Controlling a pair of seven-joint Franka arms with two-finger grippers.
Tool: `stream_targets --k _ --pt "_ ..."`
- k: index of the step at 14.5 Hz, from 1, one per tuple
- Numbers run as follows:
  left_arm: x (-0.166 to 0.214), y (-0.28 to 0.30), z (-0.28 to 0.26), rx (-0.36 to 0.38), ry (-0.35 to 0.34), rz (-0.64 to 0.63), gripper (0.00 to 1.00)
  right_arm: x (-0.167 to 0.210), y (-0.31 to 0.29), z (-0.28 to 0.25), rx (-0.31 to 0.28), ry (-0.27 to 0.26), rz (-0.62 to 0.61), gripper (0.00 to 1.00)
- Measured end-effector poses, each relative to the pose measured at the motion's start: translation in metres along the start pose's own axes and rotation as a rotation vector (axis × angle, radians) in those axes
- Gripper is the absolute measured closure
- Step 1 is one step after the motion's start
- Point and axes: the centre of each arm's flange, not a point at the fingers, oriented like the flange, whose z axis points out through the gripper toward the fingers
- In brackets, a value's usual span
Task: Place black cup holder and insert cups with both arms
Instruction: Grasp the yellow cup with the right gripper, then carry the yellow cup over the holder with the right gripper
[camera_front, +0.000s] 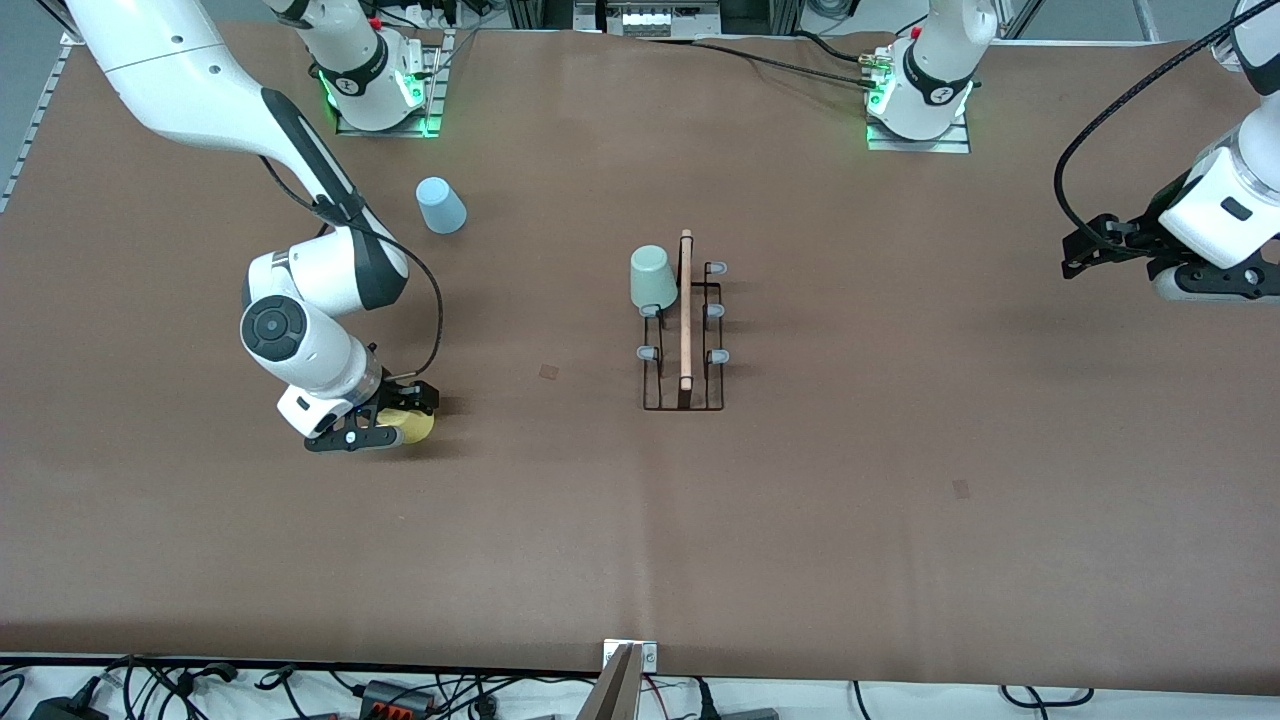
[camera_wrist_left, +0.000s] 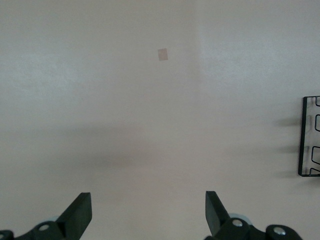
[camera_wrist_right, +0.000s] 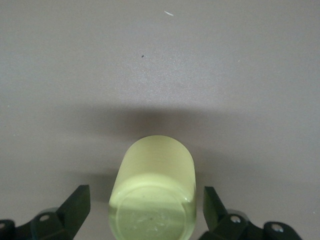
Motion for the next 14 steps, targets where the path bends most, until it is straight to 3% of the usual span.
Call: stream_targets --k 1,4,7,10,12,14 --pt "0.0 0.0 0.0 0.0 -0.001 0.0 0.0 0.0 0.001 0.0 -0.001 0.001 0.001 0.0" --pt "-0.002 0.004 0.001 0.0 -0.016 0.007 0.0 0.001 0.001 -0.001 -0.001 0.004 0.001 0.31" --pt "-0.003 0.016 0.001 0.002 -0.029 0.028 0.0 0.001 0.001 -0.007 -0.01 -0.016 0.0 0.33" --pt "-0.008 0.026 0.002 0.004 -0.064 0.046 0.0 0.001 -0.022 -0.053 -0.038 -0.044 0.047 0.33" --pt "-0.009 0.025 0.002 0.004 -0.072 0.045 0.0 -0.01 -0.075 -0.101 -0.049 -0.019 0.146 0.33" --pt "-0.009 0.025 0.003 0.004 -0.073 0.045 0.0 -0.031 -0.15 -0.142 -0.017 0.013 0.265 0.33"
